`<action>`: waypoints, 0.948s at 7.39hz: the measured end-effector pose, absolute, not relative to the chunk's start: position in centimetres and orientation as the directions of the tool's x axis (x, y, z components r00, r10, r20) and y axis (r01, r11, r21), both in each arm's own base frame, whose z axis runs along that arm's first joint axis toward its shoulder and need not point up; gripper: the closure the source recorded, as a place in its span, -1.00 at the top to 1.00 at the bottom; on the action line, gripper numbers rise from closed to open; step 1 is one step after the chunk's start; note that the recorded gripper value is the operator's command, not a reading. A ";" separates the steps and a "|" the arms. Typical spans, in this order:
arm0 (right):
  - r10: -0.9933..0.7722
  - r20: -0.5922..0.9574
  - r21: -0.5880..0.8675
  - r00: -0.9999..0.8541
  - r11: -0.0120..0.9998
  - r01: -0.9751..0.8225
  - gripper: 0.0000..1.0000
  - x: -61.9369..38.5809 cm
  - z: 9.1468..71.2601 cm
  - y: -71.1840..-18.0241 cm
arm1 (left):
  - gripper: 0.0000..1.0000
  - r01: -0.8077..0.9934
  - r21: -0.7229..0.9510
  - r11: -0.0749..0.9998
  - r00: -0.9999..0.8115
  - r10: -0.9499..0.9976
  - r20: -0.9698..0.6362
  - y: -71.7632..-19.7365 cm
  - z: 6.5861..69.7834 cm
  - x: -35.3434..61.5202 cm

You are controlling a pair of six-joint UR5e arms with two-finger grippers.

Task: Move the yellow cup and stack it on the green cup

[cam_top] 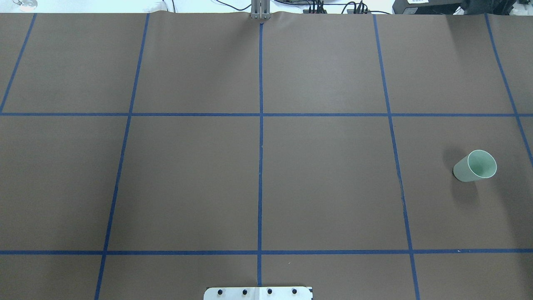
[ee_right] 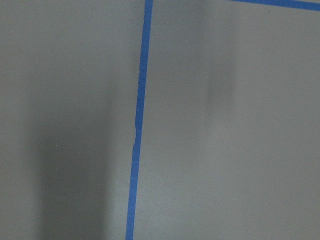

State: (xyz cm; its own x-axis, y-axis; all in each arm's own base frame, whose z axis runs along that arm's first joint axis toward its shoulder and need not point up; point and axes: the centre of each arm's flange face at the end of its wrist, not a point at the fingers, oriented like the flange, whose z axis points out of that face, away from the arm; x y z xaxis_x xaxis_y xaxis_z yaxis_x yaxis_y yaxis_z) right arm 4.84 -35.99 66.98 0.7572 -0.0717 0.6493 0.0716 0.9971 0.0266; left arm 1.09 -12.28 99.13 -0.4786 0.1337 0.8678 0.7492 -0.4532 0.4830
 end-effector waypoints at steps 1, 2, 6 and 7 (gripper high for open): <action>-0.071 0.649 0.026 0.757 0.997 0.072 0.99 4.8 67.0 -36.0 | -0.88 0.748 0.485 -0.453 -0.481 0.134 0.867 -12.3 99.1 1.1; -0.071 0.649 0.025 0.757 0.997 0.072 0.99 4.8 67.0 -36.0 | -0.36 0.748 0.486 -0.451 -0.482 0.134 0.866 -12.3 99.1 1.1; -0.069 0.649 0.023 0.757 0.997 0.071 0.99 4.8 67.1 -35.9 | 1.00 0.756 0.488 -0.436 -0.485 0.128 0.865 -12.2 99.1 1.0; -0.068 0.649 0.022 0.757 0.997 0.071 0.99 4.8 67.1 -35.9 | 1.00 0.758 0.499 -0.421 -0.494 0.130 0.860 -12.0 99.0 0.8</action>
